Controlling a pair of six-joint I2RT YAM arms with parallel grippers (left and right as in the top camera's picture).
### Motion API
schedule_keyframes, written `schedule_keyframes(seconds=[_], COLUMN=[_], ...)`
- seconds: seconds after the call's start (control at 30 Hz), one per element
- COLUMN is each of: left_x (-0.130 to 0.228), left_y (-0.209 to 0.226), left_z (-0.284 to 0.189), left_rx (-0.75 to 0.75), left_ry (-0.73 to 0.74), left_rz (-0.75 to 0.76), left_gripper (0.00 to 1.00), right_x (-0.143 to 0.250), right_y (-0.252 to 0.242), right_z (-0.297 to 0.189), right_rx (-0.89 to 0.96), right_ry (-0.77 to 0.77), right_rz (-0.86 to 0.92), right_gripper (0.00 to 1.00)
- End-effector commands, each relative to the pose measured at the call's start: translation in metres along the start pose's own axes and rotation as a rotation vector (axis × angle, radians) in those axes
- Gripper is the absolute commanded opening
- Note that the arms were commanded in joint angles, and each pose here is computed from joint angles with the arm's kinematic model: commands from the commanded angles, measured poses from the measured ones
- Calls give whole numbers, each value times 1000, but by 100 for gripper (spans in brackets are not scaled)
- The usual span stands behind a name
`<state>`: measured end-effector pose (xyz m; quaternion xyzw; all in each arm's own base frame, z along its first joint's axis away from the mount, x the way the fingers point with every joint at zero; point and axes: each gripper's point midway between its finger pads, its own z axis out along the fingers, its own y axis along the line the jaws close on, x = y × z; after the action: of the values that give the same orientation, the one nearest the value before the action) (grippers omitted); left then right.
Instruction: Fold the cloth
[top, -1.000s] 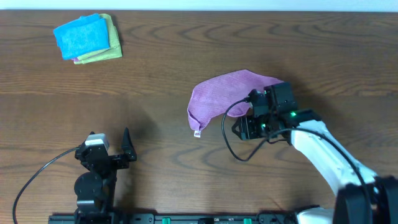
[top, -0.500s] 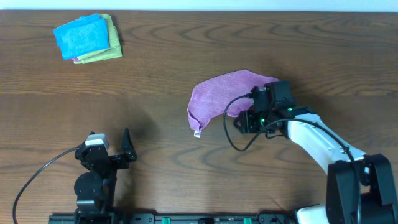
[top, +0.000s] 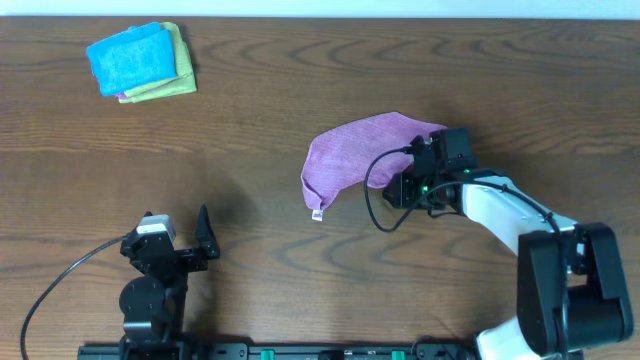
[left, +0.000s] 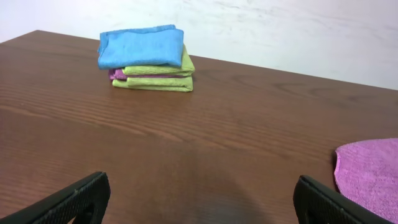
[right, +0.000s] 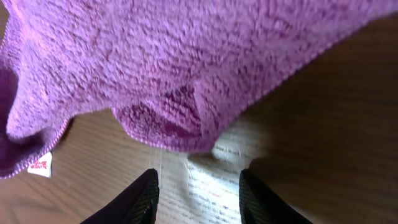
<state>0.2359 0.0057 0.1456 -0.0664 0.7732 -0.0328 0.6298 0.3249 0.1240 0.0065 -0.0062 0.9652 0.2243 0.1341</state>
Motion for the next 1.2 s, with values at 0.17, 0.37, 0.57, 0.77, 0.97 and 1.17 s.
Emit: schedule_keyframes(seconds=[0.17,0.37,0.57,0.77,0.97,1.17], left_x=[14,14,14,14,14,14], left_y=[4,4,4,4,4,4], left_z=[3,3,3,3,3,3], left_rx=[-15,-15,-15,-15,-15,-15], left_ry=[32,32,32,32,32,32], left_rz=[7,7,7,7,7,7], left_gripper=[96,95,96,95,95,95], right_x=[-15,-12,-3,-5,12,-25], right_y=[7,4,-5,-5,-11,-2], right_z=[2,8,24,27,4,-59], right_rx=[-48,-43,-36,-36,75,235], right_ry=[-56,-41,5,5,178,233], right_rz=[40,48,82,89,131,105], right_gripper=[40,36,31,1,1,1])
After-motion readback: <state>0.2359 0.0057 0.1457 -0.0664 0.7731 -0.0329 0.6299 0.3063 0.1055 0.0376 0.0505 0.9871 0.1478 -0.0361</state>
